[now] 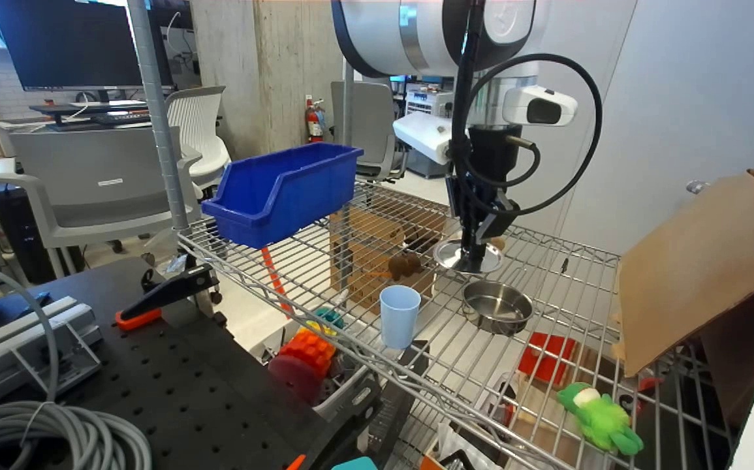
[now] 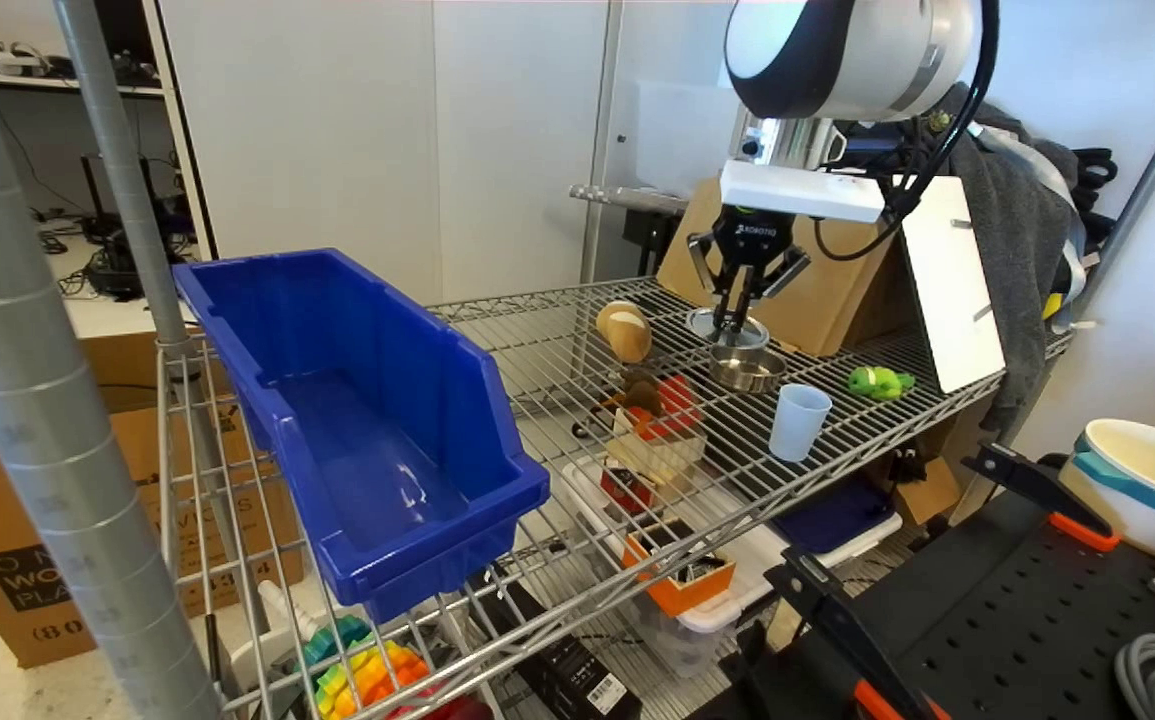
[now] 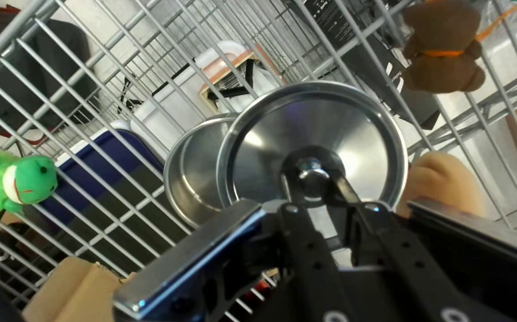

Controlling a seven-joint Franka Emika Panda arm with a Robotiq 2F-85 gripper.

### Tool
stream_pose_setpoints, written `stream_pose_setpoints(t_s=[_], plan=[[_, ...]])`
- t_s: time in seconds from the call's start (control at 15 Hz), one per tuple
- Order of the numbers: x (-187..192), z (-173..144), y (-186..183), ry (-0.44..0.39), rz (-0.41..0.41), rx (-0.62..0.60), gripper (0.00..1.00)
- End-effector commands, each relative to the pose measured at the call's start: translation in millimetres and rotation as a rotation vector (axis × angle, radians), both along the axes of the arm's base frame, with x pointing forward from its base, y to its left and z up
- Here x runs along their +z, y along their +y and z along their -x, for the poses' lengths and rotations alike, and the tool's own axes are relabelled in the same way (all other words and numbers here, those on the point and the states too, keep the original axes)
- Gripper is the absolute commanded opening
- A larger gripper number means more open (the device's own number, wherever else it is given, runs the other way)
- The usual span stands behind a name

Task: Place the silver lid on the silver pot

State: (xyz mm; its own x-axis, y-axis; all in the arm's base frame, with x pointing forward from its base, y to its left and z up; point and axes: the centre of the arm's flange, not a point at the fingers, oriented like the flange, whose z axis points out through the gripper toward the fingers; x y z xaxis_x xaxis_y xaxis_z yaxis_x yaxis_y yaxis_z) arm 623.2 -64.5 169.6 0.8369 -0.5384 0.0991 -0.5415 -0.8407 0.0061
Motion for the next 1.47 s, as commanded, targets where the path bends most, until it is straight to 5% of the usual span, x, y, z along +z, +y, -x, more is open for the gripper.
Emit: stream_pose_setpoints(t_s=[0.0, 1.0, 1.07, 1.2, 1.4], plan=[[-10, -17, -16, 0.006, -0.005, -0.047, 0.05], [-48, -24, -47, 0.062, 0.016, -0.133, 0.06], [-47, -23, -46, 0.067, 0.007, -0.132, 0.45], [-42, -19, -45, 0.074, -0.012, -0.132, 0.51], [-27, -11, -40, 0.057, -0.040, -0.125, 0.74]])
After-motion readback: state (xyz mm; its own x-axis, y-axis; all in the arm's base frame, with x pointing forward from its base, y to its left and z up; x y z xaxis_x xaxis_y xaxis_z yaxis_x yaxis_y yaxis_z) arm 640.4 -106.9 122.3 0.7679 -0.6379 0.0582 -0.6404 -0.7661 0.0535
